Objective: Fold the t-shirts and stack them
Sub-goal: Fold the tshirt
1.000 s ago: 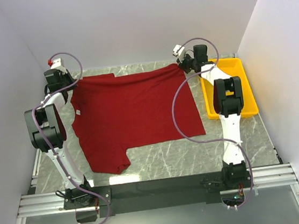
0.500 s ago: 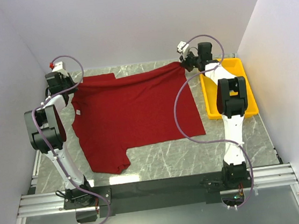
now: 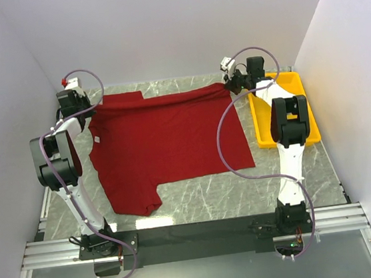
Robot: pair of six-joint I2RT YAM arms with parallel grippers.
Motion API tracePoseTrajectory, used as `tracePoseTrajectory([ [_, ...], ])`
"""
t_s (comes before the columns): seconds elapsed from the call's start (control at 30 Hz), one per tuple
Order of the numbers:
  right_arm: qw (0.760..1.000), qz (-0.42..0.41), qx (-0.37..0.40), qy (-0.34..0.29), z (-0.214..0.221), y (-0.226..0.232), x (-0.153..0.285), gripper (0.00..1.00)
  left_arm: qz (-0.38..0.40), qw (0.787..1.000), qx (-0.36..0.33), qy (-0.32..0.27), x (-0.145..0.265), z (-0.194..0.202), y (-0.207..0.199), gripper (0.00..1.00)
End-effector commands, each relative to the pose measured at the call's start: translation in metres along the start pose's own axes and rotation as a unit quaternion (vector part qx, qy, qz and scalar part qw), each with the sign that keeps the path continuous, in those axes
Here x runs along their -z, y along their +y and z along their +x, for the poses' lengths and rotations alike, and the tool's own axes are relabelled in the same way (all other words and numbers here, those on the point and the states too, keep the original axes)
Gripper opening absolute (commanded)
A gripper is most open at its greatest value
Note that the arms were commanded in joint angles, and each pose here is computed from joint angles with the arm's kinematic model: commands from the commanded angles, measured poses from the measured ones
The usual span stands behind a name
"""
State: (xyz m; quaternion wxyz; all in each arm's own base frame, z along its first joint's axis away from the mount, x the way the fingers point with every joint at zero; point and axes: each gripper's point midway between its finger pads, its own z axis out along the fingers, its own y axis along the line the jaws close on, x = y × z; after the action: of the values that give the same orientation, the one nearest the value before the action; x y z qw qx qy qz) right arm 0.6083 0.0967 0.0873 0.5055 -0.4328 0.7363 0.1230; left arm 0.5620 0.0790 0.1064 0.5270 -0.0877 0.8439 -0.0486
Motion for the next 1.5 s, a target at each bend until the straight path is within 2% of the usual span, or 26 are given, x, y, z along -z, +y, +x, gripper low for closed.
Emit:
tracePoseTrajectory([
  [0.0, 0.999, 0.024, 0.034, -0.019, -0.032, -0.016, 0.026, 0.00, -0.023, 0.999, -0.022, -0.029, 0.018, -0.032, 0.005, 0.01],
  [0.9, 0.998, 0.023, 0.039, 0.033, -0.002, -0.002, 0.035, 0.00, -0.065, 0.995, -0.035, 0.064, 0.016, 0.015, 0.023, 0.01],
  [1.47, 0.998, 0.023, 0.036, 0.037, 0.000, -0.001, 0.036, 0.00, -0.065, 0.994, -0.032, 0.078, 0.023, 0.027, 0.022, 0.01],
])
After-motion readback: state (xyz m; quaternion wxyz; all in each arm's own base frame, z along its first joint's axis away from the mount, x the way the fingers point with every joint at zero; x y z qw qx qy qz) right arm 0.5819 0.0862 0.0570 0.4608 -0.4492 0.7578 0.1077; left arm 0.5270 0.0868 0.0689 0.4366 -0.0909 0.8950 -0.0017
